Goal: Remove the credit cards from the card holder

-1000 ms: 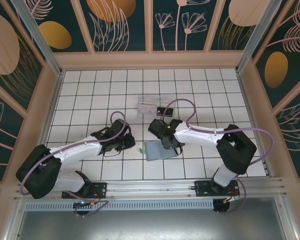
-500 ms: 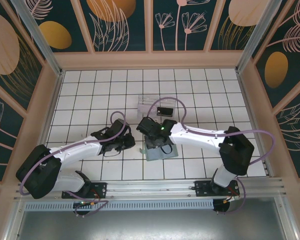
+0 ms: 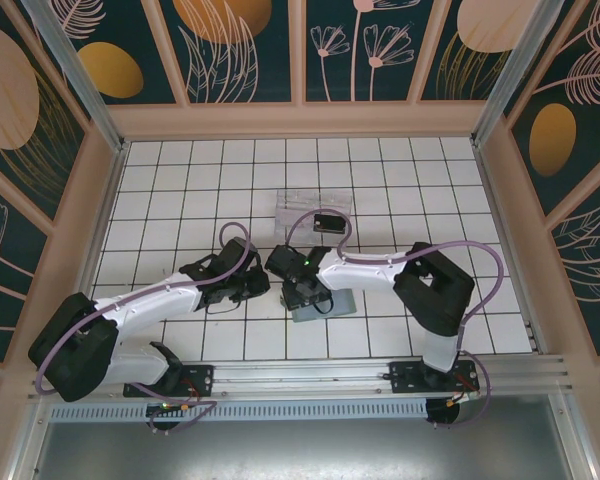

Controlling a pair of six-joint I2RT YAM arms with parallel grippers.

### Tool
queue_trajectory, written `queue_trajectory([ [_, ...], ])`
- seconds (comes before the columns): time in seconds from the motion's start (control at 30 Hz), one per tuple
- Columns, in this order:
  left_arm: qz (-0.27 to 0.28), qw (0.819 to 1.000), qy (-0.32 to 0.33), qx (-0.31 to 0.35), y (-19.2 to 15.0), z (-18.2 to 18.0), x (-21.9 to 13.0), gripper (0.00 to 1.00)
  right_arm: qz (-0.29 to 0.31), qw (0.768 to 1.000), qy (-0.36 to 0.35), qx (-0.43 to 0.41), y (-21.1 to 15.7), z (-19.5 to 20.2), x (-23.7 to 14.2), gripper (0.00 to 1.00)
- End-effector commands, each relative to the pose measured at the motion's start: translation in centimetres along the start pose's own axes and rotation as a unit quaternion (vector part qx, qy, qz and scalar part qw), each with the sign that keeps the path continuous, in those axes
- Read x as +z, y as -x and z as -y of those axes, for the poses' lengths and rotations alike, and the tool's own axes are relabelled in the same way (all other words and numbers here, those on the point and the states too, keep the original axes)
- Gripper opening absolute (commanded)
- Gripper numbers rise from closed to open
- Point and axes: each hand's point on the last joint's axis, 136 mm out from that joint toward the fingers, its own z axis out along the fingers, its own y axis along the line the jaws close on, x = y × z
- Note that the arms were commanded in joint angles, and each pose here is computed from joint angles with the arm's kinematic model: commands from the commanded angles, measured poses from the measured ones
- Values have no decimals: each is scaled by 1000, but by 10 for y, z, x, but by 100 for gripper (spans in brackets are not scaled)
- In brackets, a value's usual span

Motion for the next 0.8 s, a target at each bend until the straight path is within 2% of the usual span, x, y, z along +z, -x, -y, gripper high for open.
queue_trajectory([
  [0.0, 2, 1000, 8, 2, 0, -5, -4, 13, -28, 999, -32, -4, -17, 15, 17, 56],
  [0.1, 1, 1000, 8, 2, -1, -5, -4, 13, -31, 999, -38, -2, -21, 19, 20, 53],
  [0.5, -1, 1000, 9, 1, -1, -6, -3, 13, -13, 999, -35, 8, -16, 25, 12, 17],
  [0.77, -2, 1000, 9, 3, -1, -4, -2, 13, 19, 999, -31, 26, -3, 35, -12, 3],
])
